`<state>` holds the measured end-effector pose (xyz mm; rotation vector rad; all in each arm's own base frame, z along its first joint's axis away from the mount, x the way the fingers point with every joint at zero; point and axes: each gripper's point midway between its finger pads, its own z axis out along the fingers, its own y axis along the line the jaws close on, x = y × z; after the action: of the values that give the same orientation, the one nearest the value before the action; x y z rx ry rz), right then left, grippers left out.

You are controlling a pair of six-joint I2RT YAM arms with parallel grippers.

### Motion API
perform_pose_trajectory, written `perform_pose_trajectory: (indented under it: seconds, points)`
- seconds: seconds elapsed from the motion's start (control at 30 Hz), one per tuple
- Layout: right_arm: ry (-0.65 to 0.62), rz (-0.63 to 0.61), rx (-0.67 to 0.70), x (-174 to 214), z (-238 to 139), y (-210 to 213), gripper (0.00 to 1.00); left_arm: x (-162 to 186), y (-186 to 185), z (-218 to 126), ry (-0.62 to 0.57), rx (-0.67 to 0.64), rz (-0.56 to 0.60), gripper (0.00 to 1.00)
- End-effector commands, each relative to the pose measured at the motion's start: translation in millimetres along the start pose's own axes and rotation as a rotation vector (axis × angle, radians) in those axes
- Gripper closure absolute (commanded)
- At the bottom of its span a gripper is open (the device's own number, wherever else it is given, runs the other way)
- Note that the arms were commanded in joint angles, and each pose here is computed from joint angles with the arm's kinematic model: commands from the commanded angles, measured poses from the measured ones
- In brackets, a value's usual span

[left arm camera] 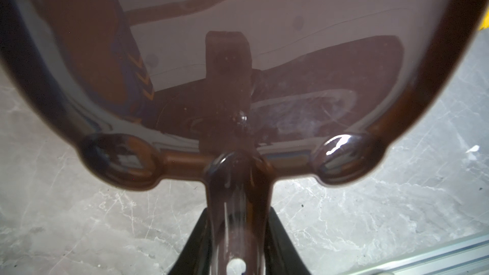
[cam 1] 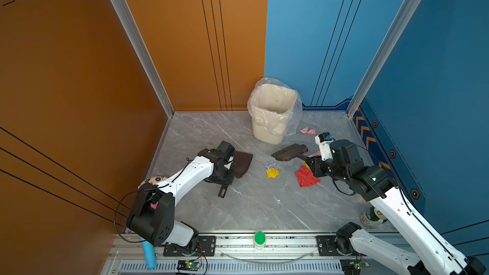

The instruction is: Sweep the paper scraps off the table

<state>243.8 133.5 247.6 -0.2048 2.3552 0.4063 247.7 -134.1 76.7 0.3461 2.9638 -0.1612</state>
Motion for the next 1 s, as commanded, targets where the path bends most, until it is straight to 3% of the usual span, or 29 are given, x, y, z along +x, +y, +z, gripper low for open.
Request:
perform_pose_trajectory:
  seconds: [0.0,0.17,0.4,0.67,0.97]
  points:
    - [0.107,-0.056,0.054,23,0,-10,1.0,1,-4,3,0.039,-0.01,0.051,1.0]
    - [0.231,-0.167,0.009,47,16,7,1.0,-4,-14,9,0.064,-0.019,0.093,1.0]
    - [0.282,-0.282,-0.042,56,44,32,1.0,-9,-25,17,0.086,-0.02,0.119,1.0]
    - [0.135,-0.249,-0.22,32,51,64,1.0,-6,-18,18,0.102,-0.072,0.125,1.0]
    - [0.03,-0.152,-0.202,18,4,27,1.0,6,6,6,0.104,-0.126,0.069,1.0]
